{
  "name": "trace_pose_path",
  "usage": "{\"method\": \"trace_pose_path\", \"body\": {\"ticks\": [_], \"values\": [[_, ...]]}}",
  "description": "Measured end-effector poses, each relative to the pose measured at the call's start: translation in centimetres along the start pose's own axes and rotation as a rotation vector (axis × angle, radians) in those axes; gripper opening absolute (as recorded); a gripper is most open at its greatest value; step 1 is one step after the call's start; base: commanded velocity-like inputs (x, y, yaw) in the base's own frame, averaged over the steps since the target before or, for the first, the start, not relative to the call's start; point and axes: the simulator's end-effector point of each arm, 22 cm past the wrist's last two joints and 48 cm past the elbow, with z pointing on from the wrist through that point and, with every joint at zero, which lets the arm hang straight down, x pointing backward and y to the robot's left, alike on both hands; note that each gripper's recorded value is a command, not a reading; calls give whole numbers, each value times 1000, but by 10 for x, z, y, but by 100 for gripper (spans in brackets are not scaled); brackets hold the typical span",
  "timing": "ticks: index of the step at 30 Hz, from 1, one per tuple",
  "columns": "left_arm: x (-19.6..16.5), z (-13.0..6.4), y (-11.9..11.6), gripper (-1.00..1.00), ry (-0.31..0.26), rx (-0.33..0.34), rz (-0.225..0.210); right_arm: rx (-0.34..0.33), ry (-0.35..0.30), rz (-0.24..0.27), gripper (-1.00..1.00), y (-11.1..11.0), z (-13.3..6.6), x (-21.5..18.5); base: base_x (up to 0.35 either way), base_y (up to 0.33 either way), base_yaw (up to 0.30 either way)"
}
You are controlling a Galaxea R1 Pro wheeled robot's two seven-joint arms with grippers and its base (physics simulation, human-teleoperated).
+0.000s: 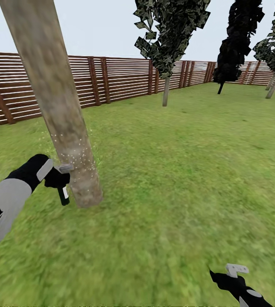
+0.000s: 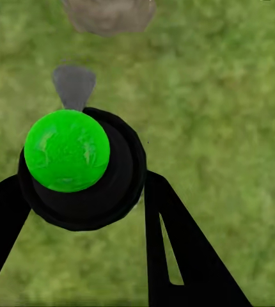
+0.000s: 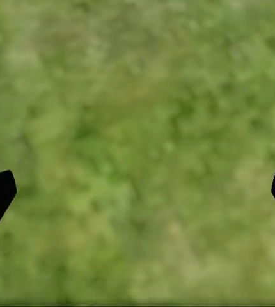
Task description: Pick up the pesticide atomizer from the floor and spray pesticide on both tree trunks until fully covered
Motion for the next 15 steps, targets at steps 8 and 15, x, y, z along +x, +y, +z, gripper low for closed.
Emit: {"method": "trace_pose_path", "body": {"ticks": [8,15], "values": [[-91,-78,-13,-100,-160,31,-12,0,-1,0,100,0,0,0,-2,0,0],[-20,-16,28,-100,-25,-30,-41,0,0,0,100,0,0,0,0,0,0]]}}
